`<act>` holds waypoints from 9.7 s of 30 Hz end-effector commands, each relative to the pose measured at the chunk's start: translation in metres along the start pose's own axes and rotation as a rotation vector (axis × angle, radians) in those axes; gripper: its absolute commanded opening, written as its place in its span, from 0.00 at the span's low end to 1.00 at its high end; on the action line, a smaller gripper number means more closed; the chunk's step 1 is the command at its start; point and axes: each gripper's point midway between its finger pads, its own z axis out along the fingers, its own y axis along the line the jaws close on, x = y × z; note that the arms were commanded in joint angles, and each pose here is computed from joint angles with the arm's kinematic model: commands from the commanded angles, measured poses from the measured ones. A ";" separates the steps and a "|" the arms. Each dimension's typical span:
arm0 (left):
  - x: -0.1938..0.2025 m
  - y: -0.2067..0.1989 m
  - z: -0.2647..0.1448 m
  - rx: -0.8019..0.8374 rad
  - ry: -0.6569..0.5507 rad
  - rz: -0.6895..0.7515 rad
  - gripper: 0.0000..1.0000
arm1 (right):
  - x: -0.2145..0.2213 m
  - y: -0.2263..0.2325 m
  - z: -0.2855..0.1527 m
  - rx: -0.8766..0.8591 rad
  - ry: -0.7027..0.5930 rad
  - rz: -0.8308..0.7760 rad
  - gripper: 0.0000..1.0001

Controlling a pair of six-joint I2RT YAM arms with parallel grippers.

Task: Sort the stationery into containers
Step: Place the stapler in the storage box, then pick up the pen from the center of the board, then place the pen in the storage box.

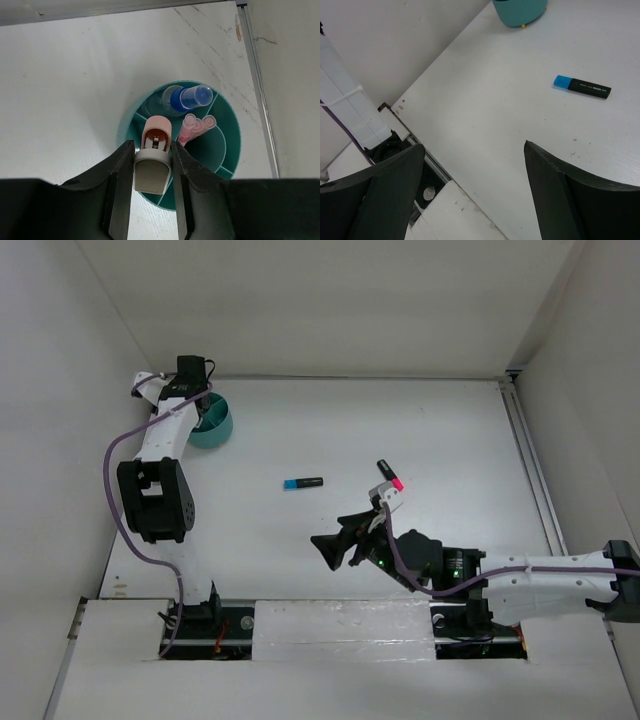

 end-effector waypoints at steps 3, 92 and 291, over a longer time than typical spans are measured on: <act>0.001 0.001 0.002 0.002 -0.010 -0.055 0.00 | -0.007 0.003 -0.004 -0.016 -0.023 0.026 0.86; -0.032 0.133 -0.179 0.593 0.120 0.318 1.00 | 0.044 -0.168 0.170 -0.128 0.642 -0.439 0.93; 0.035 -0.092 -0.020 0.958 0.006 0.766 0.06 | 0.020 -0.033 -0.028 -0.070 0.034 0.160 1.00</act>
